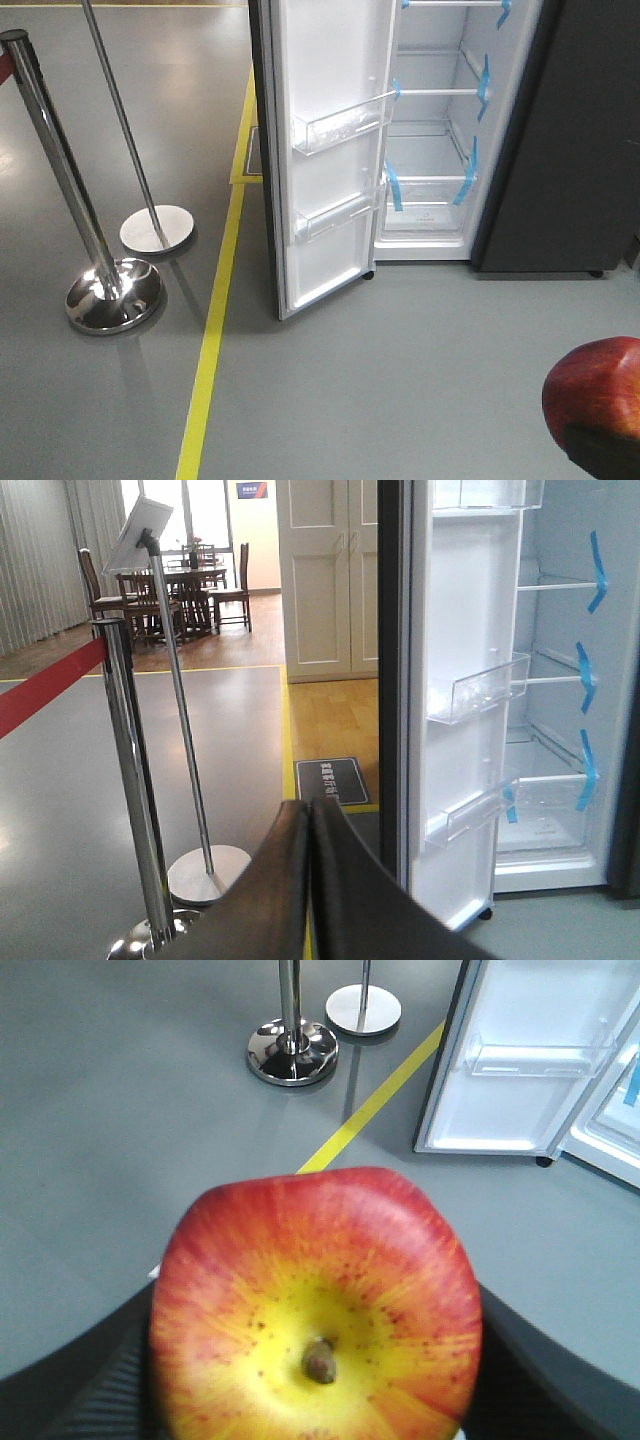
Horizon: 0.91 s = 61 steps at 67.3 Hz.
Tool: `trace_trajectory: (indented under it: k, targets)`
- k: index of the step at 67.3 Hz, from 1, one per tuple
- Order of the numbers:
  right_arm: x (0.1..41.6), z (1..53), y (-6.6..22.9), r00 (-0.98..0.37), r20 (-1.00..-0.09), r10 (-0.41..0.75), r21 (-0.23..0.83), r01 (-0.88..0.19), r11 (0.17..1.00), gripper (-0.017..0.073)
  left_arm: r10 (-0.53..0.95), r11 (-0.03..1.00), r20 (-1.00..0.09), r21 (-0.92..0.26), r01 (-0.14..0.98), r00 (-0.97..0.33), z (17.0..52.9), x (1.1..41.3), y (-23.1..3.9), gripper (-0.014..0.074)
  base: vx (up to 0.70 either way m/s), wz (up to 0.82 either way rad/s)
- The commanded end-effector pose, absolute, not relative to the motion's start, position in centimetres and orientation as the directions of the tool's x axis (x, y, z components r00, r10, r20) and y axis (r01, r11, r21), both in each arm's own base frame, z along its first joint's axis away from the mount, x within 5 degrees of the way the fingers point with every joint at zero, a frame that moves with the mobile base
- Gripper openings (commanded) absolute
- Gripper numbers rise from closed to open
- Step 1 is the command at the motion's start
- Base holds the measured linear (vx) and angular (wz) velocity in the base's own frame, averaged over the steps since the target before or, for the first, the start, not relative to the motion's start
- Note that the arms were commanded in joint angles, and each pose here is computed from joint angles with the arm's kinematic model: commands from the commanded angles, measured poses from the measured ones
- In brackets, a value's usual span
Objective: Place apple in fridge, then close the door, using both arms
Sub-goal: 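Approach the refrigerator door shelves with the apple held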
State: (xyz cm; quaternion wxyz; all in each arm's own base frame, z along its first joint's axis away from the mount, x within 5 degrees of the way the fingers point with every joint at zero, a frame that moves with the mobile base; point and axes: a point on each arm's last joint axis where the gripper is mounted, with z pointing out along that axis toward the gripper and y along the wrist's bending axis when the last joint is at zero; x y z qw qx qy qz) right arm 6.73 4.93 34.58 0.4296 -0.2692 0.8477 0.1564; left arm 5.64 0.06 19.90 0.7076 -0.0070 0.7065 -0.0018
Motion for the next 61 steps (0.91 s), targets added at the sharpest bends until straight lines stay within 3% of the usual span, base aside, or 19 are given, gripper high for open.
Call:
trace_trajectory:
  k: [1, 61]
  targets:
    - [7.02, 35.95, 5.07, -0.419, -0.865, -0.274, 0.028, -0.586, 0.81, 0.015, -0.021, 1.0, -0.999, -0.021, 0.002, 0.045, 19.64, 5.72, 0.0, -0.0006, 0.28, 0.03]
    - [7.0, 35.92, 5.06, -0.422, -0.864, -0.276, 0.028, -0.587, 0.809, 0.015, -0.021, 1.0, -0.999, -0.021, 0.002, 0.045, 19.64, 5.72, 0.0, -0.0006, 0.27, 0.03]
